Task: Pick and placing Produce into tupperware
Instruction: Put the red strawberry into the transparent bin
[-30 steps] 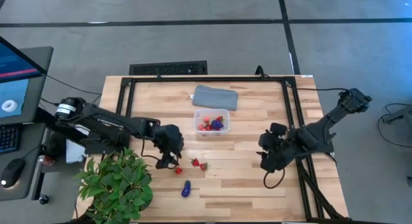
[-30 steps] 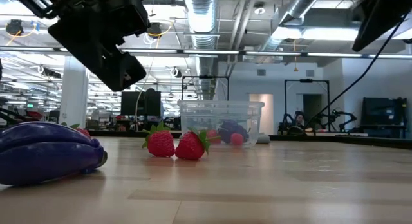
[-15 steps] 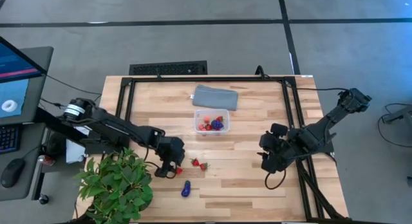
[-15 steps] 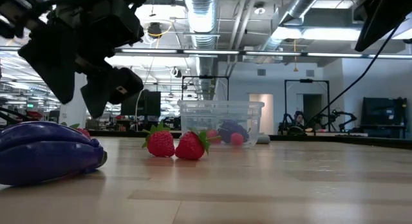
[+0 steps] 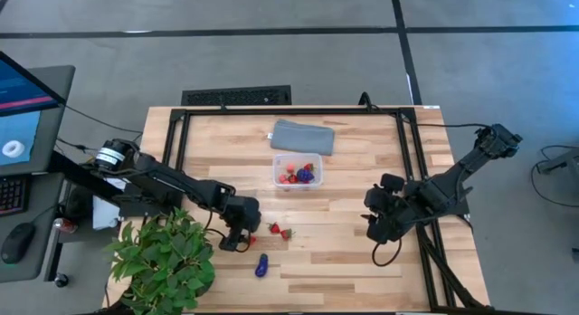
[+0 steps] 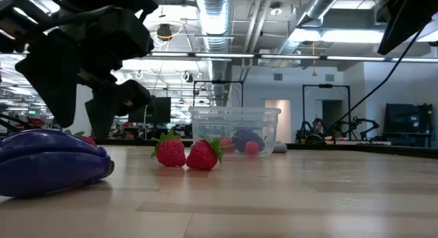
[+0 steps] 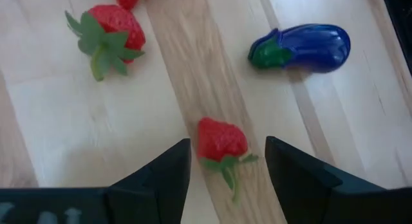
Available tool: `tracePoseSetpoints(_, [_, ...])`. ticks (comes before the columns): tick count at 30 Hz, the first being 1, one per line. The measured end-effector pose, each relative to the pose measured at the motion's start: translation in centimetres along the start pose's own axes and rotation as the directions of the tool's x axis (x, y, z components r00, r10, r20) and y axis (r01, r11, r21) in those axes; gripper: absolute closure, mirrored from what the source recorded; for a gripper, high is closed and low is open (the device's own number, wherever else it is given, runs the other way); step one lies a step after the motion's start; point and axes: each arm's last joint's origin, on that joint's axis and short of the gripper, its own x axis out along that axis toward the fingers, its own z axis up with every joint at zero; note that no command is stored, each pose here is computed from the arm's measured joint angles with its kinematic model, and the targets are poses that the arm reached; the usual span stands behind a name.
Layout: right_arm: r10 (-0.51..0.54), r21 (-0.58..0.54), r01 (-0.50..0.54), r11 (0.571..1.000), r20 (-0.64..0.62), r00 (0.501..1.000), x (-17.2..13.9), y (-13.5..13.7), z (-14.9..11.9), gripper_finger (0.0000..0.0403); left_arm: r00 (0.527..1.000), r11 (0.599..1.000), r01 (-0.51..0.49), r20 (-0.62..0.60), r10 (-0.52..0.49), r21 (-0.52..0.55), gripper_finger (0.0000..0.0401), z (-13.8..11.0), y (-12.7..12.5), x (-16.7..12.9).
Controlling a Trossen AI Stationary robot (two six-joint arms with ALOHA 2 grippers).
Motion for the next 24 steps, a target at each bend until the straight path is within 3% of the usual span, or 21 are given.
tracePoseSetpoints(10, [0.001,0.008,-0.001,1.000,0.000,1.000,0.00,0.01,0.00,0.0168,1.000,1.000,0.007,-0.007,-0.007,-0.014,0.0176,0.27,0.13,0.53])
tracePoseSetpoints(24, [0.000,0.012,0.000,1.000,0.000,1.000,0.01,0.01,0.00,0.0168,1.000,1.000,-0.002,0.022,0.002,-0.003,0.0172,0.57,0.22,0.71])
